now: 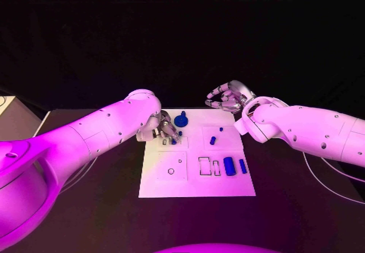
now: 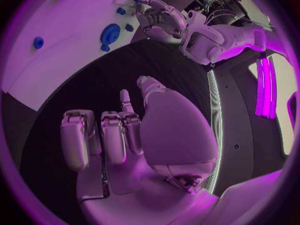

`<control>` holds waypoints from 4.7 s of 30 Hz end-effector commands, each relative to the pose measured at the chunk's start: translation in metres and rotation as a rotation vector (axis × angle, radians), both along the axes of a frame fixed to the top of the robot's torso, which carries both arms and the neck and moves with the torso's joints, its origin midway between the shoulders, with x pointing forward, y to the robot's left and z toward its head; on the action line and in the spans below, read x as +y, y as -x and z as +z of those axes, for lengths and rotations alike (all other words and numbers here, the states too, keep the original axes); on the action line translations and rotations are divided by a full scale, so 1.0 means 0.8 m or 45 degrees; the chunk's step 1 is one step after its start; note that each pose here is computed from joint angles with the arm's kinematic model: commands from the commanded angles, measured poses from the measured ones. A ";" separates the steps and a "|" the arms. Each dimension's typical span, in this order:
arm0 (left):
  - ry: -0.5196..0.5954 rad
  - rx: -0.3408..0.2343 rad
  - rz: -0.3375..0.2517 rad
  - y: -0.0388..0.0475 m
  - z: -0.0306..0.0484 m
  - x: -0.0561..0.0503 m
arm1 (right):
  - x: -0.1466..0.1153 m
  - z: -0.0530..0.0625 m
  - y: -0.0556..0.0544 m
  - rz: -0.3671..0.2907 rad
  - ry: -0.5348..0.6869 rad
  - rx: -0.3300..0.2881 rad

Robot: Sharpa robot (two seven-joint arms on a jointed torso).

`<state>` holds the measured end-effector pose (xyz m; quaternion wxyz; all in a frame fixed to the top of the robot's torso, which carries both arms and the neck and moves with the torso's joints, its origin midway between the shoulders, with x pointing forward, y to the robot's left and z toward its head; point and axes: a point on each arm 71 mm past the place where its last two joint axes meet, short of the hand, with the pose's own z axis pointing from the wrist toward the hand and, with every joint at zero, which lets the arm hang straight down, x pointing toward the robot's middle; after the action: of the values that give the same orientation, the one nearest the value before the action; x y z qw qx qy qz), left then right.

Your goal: Assemble the parts on the task board

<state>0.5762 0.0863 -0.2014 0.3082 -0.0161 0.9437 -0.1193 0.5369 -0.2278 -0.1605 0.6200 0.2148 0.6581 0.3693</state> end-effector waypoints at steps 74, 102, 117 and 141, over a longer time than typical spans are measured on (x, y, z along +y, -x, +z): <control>0.384 -0.432 0.369 -0.040 0.0693 0.087 | -0.036 -0.002 -0.002 -0.092 -0.030 -0.085; 0.305 -0.321 0.378 -0.046 0.0402 0.074 | -0.028 0.005 -0.001 -0.080 -0.046 -0.116; 0.275 -0.283 0.351 -0.043 0.0309 0.069 | -0.026 0.005 -0.002 -0.076 -0.047 -0.112; 0.306 -0.290 0.384 -0.044 0.0312 0.070 | -0.025 0.005 -0.003 -0.078 -0.046 -0.114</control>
<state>0.6114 0.1445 -0.1768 0.4254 -0.1755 0.8699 -0.1777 0.5391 -0.2490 -0.1577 0.6537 0.2353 0.6187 0.3669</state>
